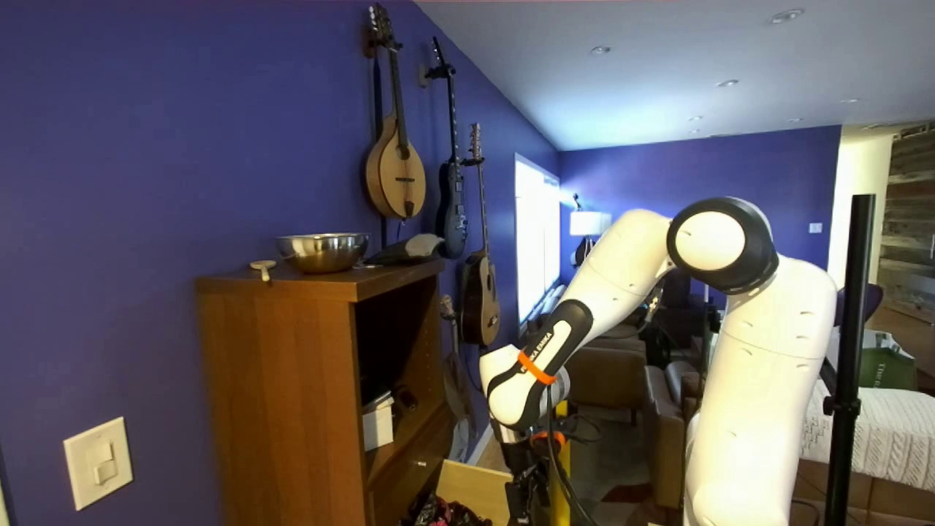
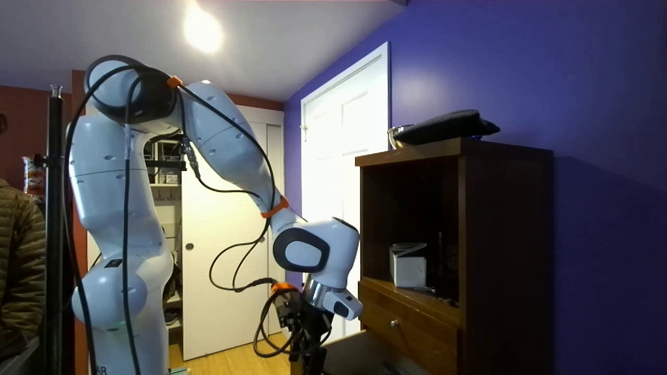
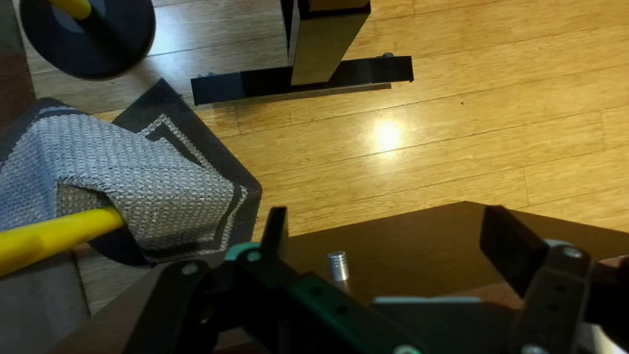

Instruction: Close the open drawer

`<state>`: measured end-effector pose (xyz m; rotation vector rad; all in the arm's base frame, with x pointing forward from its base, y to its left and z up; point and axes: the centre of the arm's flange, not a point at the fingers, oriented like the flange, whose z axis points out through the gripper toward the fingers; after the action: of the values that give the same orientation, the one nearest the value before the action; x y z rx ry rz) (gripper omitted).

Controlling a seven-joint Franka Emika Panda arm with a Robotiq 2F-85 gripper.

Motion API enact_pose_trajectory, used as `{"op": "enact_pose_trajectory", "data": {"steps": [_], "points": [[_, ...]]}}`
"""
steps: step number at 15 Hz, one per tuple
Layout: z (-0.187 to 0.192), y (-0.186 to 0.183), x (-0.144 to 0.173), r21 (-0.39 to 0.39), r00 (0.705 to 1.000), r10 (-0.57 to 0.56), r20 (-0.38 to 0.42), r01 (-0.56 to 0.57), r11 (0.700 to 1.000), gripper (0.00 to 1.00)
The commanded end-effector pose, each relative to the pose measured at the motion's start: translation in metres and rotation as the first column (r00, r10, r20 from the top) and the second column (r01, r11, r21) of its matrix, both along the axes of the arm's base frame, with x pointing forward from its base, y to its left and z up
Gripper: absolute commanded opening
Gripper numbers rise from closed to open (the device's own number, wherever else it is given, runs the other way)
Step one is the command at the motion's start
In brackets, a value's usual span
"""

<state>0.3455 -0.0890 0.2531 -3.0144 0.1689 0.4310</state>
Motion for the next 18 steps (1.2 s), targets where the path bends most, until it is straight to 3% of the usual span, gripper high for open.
{"op": "enact_pose_trajectory", "data": {"steps": [1,4,8,11,14,17,18], "points": [[-0.021,0.007,0.006,-0.073,1.0,0.011,-0.022,-0.012,0.997,1.0],[-0.04,0.014,0.016,-0.126,1.0,0.021,0.024,-0.018,0.992,1.0],[-0.056,0.016,0.031,-0.157,0.981,0.028,0.193,0.003,0.988,1.0],[-0.054,0.022,0.053,-0.156,0.926,0.029,0.376,0.033,0.987,1.0],[-0.052,0.027,0.087,-0.151,0.844,0.037,0.535,0.053,0.987,1.0],[-0.041,0.037,0.111,-0.146,0.782,0.034,0.622,0.074,0.987,1.0],[-0.036,0.037,0.112,-0.154,0.783,0.036,0.621,0.077,0.985,1.0]]}}
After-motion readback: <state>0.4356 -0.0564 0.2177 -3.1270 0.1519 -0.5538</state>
